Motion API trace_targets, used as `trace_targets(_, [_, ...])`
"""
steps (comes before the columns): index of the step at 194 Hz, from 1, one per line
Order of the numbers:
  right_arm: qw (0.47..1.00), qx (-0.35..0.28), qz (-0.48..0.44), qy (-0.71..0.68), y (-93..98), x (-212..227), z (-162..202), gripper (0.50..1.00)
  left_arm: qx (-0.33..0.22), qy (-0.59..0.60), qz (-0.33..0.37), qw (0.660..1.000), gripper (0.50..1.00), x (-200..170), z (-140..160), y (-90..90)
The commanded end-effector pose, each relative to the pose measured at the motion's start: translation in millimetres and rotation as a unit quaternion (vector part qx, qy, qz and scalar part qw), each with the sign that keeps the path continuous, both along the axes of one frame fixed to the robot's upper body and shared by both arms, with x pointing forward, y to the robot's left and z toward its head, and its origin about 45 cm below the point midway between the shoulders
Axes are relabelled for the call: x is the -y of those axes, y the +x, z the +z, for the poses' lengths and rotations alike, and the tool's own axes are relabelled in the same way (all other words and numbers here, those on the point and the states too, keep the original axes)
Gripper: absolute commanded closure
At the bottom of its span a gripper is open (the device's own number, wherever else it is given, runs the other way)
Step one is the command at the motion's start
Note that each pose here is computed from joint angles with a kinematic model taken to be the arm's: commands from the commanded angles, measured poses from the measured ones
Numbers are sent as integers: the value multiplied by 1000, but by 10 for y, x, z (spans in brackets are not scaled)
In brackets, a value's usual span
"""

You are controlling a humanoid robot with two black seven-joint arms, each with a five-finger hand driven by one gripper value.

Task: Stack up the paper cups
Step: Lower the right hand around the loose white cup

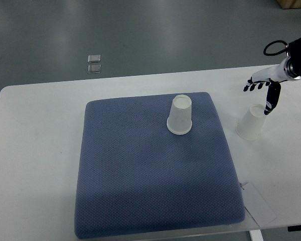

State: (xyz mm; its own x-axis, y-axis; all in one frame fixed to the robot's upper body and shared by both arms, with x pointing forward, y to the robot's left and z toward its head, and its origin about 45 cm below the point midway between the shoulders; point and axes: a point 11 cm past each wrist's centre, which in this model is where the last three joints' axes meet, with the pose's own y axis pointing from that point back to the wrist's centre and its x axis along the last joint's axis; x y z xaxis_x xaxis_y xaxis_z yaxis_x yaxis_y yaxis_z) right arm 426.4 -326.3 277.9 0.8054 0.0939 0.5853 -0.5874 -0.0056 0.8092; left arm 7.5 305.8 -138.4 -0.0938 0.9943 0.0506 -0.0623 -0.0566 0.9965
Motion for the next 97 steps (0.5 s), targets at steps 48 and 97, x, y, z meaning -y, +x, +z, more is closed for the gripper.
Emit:
trace_targets(48, [1000,17,-13,-1,6,69,-204,572,0,1,0,1000,500,-1,0,0])
trace_targets(97, [1000,17,-22,-6,-34,153,-413,574,0,1,0,1000,500,-1,0,0])
